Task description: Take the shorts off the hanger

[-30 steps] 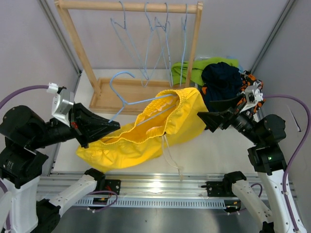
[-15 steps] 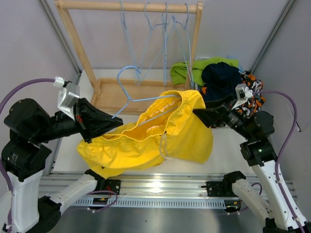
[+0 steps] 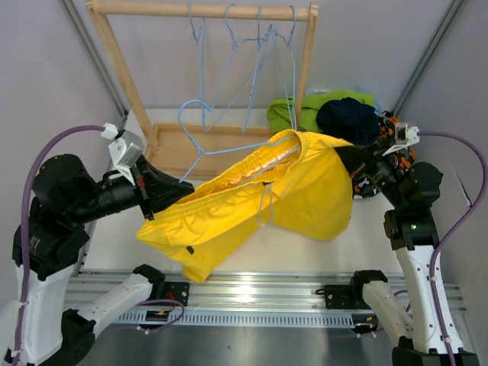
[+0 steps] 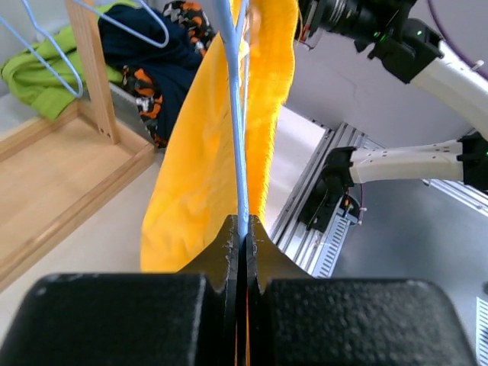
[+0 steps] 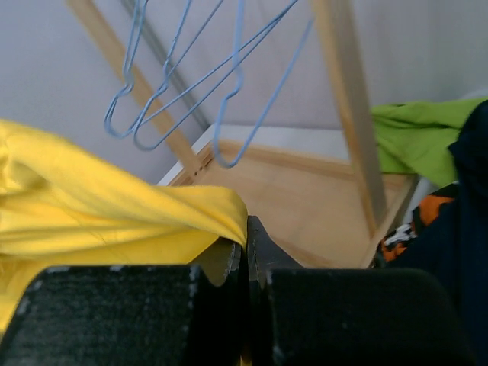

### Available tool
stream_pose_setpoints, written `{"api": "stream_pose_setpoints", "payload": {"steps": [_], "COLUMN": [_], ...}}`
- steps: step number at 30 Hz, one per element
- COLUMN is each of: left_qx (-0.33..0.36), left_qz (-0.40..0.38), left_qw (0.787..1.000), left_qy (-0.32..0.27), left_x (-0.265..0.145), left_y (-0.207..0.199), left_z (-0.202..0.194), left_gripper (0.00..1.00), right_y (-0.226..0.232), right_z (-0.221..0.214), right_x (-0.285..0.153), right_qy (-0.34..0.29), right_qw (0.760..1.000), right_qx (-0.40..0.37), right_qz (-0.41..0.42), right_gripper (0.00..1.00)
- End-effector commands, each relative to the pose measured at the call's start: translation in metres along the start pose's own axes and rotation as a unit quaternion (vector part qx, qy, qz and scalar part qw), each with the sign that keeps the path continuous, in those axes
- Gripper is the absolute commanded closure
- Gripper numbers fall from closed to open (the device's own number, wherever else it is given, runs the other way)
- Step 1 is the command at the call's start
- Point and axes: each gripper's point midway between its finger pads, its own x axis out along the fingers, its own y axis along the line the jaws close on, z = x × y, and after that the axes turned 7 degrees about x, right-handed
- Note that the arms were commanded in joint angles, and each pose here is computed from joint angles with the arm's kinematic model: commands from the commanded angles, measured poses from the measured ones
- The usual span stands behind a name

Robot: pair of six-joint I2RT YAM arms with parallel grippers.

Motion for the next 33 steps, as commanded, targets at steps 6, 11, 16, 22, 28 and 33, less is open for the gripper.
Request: {"api": "stream_pose_setpoints", "payload": {"steps": [6, 11, 16, 22, 28, 33], "left_qx": [0.045, 0.049, 0.054, 0.047, 0.018, 0.001], "left_qz": [0.048, 0.061, 0.063, 0.123, 0.39, 0.514], "left_qw": [0.998, 0.996, 0.996, 0.99, 0.921, 0.856], "left_qy": [-0.025, -0.03, -0.039, -0.053, 0.011, 0.061], "left_x": [-0.015, -0.018, -0.018, -0.01, -0.058, -0.096], "left_y": [0.006, 0.009, 0.009, 0.036, 0.119, 0.149], "left_z": [0.011, 0.019, 0.029, 0.05, 0.041, 0.007], "left_gripper": [1.0, 1.0, 1.0, 1.0, 1.0, 1.0], "right_y": [-0.078, -0.1, -0.09, 0.006, 0.049, 0.032], "right_z": [0.03, 0.032, 0.011, -0.018, -0.011, 0.083], "right_x": [-0.002, -0.007, -0.006, 0.006, 0.018, 0.044], "right_qy": [-0.064, -0.08, -0.059, 0.005, 0.019, -0.064], "right_qw": [0.99, 0.984, 0.988, 0.999, 0.998, 0.993], "right_qx": [0.038, 0.079, 0.091, 0.005, -0.046, -0.089], "right_qz": [-0.123, -0.137, -0.111, 0.044, 0.047, -0.048], "right_gripper": [1.0, 1.0, 1.0, 1.0, 1.0, 1.0]}}
